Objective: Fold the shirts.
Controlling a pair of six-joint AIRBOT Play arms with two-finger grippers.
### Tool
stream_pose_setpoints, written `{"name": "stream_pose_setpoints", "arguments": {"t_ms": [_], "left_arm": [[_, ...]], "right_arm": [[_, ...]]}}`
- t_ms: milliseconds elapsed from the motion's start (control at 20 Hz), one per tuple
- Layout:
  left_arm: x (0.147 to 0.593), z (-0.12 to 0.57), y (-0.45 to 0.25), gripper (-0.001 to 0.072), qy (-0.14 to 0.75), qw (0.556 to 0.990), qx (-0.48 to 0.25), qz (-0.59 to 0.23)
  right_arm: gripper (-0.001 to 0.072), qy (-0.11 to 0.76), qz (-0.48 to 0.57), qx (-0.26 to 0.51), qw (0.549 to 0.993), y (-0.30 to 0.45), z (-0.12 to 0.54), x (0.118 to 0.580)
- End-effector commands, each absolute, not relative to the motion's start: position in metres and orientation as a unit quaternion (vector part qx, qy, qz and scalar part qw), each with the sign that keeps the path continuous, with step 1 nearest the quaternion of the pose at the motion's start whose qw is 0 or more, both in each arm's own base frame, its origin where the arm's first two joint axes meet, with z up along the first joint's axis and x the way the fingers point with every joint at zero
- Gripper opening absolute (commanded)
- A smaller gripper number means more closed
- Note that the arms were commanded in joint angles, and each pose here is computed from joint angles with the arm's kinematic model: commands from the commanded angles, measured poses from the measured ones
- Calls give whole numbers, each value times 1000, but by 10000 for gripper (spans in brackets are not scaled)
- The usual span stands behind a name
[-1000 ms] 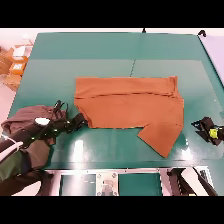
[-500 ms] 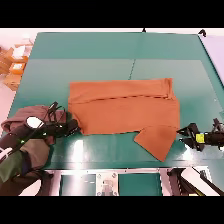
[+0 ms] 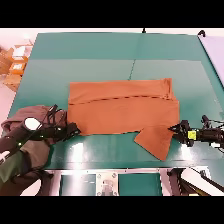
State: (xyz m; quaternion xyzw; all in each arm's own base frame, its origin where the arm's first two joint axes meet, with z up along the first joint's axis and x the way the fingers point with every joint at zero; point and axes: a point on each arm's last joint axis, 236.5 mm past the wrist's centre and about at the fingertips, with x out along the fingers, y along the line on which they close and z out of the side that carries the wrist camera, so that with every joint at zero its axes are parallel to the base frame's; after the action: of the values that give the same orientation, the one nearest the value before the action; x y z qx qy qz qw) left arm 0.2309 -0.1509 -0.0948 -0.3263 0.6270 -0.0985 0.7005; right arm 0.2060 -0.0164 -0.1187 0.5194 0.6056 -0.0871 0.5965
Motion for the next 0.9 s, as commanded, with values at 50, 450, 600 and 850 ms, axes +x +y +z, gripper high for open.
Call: {"name": "stream_pose_setpoints", "arguments": {"t_ms": [50,450,600,850], "left_arm": [[239,-99,-158,357,589,698,-400,-80],[242,-96,-180,117,559,707,-420,-105],[238,-93,-183,30,572,709,-394,-123],[260,-69,-159,30,597,744,-280,-107]], "right_arm": [[490,601,-84,522,599,-14,-129,208],[163,621,-68,533,571,9,-135,188],[19,606,-55,528,592,-2,-115,206],[18,598,-101,478,635,-44,-80,219]]}}
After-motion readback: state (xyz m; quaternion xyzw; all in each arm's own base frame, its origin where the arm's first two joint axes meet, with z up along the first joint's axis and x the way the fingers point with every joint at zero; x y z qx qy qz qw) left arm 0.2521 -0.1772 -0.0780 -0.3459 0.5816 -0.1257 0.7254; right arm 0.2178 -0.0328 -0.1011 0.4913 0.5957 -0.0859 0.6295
